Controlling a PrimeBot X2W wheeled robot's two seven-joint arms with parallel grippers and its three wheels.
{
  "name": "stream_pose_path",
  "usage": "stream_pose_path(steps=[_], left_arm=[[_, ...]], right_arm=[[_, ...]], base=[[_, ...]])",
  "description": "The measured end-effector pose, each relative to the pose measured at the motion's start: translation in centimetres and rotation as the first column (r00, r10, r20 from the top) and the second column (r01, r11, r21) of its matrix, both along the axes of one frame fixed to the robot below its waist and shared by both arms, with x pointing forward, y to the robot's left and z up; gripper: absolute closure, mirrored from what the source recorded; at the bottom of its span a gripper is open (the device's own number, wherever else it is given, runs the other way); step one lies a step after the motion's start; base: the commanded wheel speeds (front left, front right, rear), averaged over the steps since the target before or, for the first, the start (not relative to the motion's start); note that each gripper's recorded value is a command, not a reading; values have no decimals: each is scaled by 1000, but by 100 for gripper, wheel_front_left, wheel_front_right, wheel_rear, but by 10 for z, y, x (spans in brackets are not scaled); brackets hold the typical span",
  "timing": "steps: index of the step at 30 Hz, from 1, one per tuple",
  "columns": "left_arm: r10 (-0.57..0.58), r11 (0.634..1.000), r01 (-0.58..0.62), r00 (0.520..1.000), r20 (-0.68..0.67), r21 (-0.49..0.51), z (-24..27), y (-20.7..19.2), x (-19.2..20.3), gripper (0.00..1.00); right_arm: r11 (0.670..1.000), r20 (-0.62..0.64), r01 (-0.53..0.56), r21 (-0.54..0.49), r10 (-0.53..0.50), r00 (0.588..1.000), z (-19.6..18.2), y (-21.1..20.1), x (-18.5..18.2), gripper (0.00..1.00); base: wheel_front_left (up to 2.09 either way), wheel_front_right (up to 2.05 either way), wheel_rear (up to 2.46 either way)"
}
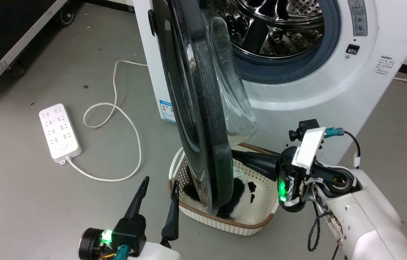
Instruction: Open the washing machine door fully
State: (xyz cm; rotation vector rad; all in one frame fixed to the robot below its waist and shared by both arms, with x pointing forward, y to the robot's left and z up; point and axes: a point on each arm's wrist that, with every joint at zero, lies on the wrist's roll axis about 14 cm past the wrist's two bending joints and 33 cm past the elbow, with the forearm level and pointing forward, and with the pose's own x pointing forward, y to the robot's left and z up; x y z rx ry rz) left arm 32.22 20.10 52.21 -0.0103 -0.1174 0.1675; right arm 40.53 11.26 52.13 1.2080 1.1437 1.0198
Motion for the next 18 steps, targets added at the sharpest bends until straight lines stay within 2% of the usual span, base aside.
stream_pose_path(steps=[1, 2, 3, 4, 8, 11, 12, 14, 16, 18], left_arm=[[0, 1000, 0, 1000, 1, 0, 0, 0, 0, 0], [2, 1000, -2, 1000, 2, 0, 1, 1, 0, 0], [3, 1000, -3, 1000, 4, -1, 1, 1, 1, 0], [5, 1000, -5, 1000, 5, -1, 1, 2, 1, 0], [9, 1000, -9, 1000, 20, -1, 5, 4, 3, 0], [5, 1000, -5, 999, 36, -3, 10, 5, 4, 0], [2, 1000, -2, 999, 42, -5, 11, 5, 5, 0], [-7, 1000, 8, 999, 52, -11, 14, 4, 6, 0], [-17, 1000, 18, 998, 64, -14, 17, 3, 7, 0], [-21, 1000, 23, 997, 74, -20, 20, 3, 8, 0]], right_arm=[[1000, 5, 12, 5, -12, 1000, 2, 1, 1, 100], [1000, 10, 27, 6, -27, 1000, 3, 0, 3, 84], [999, 19, 51, 4, -51, 999, 4, -1, 6, 3], [997, 29, 74, 2, -74, 997, 5, -4, 10, 0], [981, 114, 194, -6, -192, 975, 17, -26, 29, 0], [940, 258, 341, -18, -325, 910, 31, -57, 48, 0], [919, 332, 393, -27, -363, 870, 37, -70, 53, 0], [865, 471, 502, -14, -437, 766, 51, -96, 60, 0], [803, 615, 595, 2, -470, 633, 64, -123, 60, 0], [741, 740, 671, 30, -468, 483, 75, -148, 56, 0]], base=[[0, 0, 0], [0, 0, 0], [0, 0, 0], [0, 0, 0], [0, 0, 0], [0, 0, 0], [0, 0, 0], [0, 0, 0], [0, 0, 0], [0, 0, 0]])
